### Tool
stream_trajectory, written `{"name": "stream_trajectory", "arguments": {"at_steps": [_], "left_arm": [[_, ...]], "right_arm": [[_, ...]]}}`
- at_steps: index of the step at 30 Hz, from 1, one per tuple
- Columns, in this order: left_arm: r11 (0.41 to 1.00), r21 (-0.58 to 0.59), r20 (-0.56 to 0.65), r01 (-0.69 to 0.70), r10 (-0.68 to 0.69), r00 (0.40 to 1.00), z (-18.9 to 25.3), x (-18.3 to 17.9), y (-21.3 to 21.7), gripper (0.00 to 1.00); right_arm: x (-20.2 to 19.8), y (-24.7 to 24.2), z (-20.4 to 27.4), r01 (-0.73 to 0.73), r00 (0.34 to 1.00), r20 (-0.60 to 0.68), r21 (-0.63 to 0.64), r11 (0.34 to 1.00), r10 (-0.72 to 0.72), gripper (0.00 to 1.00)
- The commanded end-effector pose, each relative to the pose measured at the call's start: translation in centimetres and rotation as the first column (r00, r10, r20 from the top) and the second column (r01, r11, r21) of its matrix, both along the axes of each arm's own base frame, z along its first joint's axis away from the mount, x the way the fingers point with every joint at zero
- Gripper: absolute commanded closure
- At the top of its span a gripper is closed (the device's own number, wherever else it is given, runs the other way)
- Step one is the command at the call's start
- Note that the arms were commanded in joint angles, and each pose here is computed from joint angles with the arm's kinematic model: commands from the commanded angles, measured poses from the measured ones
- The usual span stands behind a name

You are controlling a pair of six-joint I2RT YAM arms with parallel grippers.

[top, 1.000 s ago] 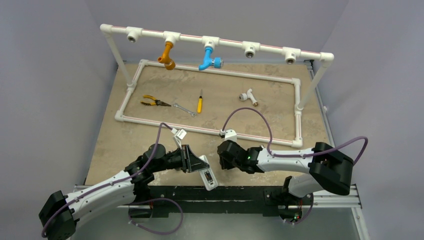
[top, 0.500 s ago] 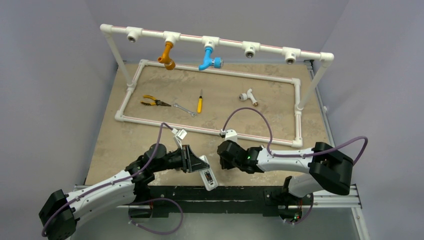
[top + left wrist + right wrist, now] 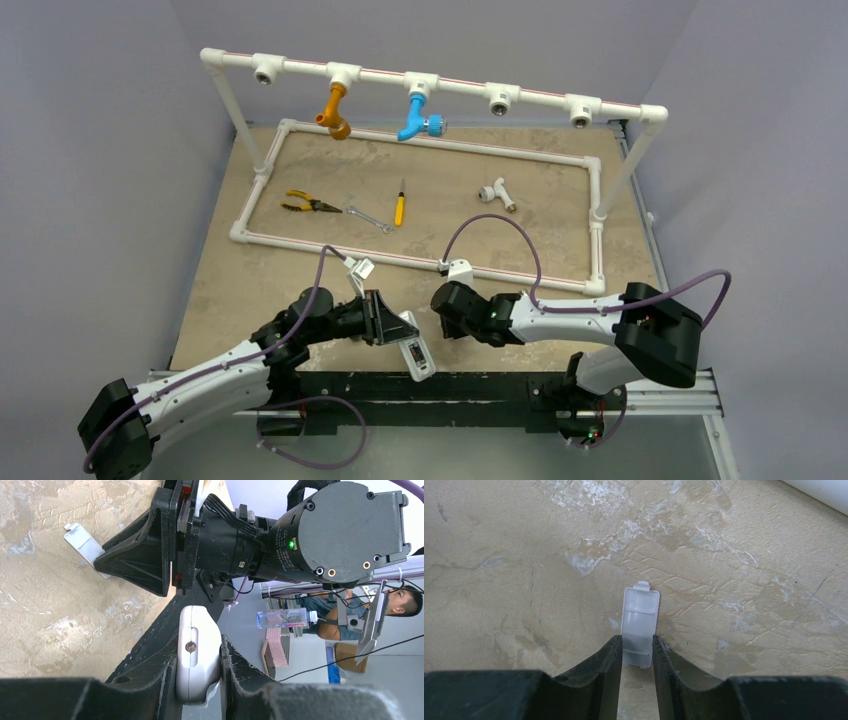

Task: Load the batteries into the remote control

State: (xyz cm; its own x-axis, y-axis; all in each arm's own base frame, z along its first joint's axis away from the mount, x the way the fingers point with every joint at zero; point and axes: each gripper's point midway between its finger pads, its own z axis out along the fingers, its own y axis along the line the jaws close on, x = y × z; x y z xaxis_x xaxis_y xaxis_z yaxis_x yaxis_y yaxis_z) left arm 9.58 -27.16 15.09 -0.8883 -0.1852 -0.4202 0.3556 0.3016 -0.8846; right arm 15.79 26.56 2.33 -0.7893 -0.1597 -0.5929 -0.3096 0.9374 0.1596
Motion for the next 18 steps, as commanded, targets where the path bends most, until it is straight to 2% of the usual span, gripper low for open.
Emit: {"name": "stream_trajectory", "arguments": {"at_steps": [1, 10, 15, 18], "left_arm": [[0.999, -0.038, 0.014, -0.008, 0.009, 1.000, 1.0, 0.3, -0.2, 1.00], [0.999, -0.038, 0.013, -0.008, 0.008, 1.000, 0.9, 0.3, -0.1, 1.00], [0.999, -0.039, 0.012, -0.008, 0.009, 1.000, 0.9, 0.2, -0.1, 1.00], [0.999, -0.038, 0.012, -0.012, 0.013, 1.000, 0.9, 0.2, 0.0, 1.00]], "right_arm": [[-1.2, -4.6, -2.4, 0.008, 0.999, -0.044, -0.201, 0.980, -0.017, 0.72], [-1.4, -5.6, -2.8, 0.006, 0.999, -0.047, -0.260, 0.966, -0.019, 0.67], [-1.4, -5.1, -2.9, 0.004, 0.998, -0.053, -0.233, 0.972, -0.017, 0.64], [-1.6, -4.0, -2.7, -0.003, 0.998, -0.063, -0.167, 0.986, -0.008, 0.61]]}}
